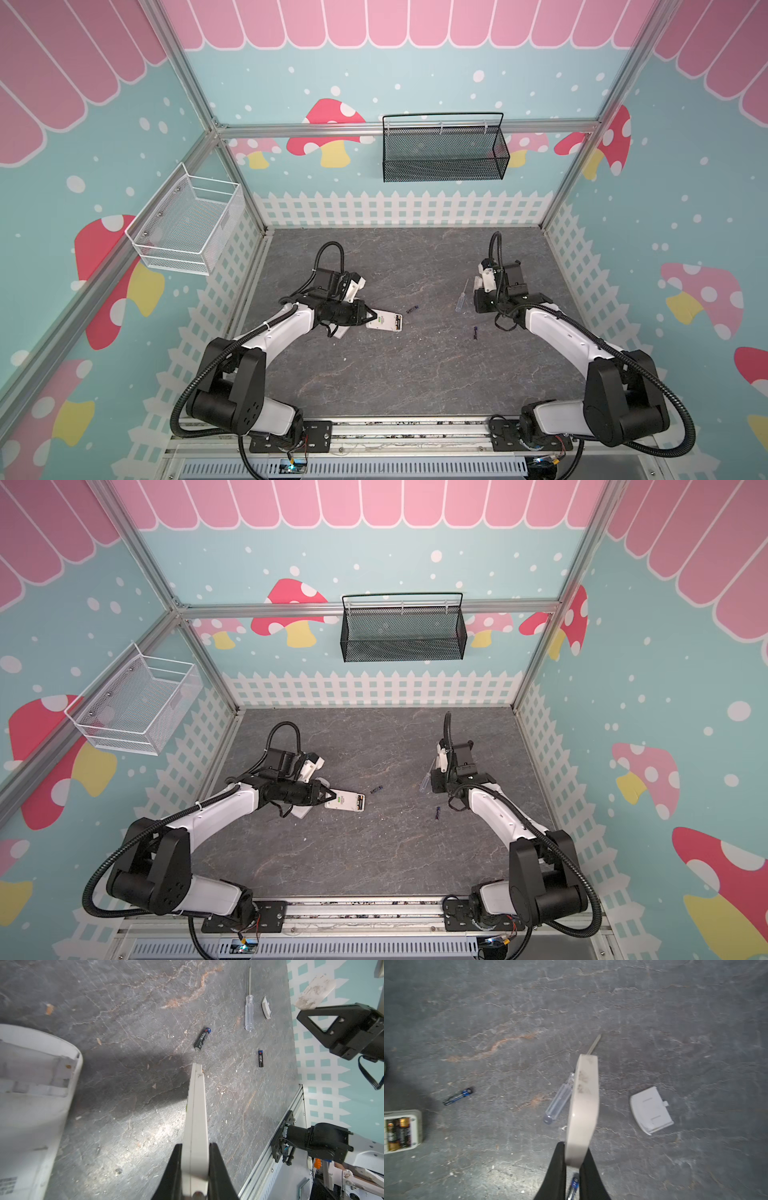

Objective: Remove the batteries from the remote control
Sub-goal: 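Lower the TCL remote with the left gripper while the right moves to the screwdriver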

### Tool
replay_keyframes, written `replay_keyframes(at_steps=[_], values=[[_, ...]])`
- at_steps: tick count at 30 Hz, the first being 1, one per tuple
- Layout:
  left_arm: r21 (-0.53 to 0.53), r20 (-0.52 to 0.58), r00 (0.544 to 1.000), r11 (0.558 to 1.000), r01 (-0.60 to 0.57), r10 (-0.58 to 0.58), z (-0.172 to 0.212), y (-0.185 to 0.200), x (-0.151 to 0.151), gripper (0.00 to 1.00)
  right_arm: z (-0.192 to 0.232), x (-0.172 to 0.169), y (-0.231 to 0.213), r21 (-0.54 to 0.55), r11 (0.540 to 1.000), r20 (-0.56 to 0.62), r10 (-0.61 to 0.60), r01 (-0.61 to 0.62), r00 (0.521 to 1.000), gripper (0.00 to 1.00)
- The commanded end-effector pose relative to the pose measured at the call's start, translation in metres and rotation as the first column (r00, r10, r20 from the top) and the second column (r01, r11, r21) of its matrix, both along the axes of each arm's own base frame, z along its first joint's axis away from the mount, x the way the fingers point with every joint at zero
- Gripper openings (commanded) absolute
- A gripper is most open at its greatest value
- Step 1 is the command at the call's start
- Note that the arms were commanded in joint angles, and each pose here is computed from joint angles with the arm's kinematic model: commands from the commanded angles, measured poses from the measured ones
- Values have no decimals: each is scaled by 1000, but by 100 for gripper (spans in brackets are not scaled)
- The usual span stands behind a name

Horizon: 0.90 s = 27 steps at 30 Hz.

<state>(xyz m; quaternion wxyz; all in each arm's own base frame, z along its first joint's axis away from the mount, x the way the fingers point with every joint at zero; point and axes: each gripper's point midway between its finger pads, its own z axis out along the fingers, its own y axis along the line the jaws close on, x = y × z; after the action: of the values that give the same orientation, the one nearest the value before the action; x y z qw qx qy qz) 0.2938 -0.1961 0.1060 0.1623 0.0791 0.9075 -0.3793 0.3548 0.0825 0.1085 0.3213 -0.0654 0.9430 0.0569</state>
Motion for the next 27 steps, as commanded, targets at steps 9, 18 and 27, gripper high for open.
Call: replay_keyframes(at_steps=[9,18,27], values=[[-26,-15,989,989,144,-144,-15,-37,-34,0,-32,-20,-102,-360,917,-161,-241,170,957,0],[9,-44,990,991,131,-130,-38,-41,-33,14,-58,-23,-131,-379,899,-216,-317,220,923,0],[70,-81,993,993,94,-88,-50,-32,-28,32,-79,-28,-127,-358,914,-278,-301,192,912,9]])
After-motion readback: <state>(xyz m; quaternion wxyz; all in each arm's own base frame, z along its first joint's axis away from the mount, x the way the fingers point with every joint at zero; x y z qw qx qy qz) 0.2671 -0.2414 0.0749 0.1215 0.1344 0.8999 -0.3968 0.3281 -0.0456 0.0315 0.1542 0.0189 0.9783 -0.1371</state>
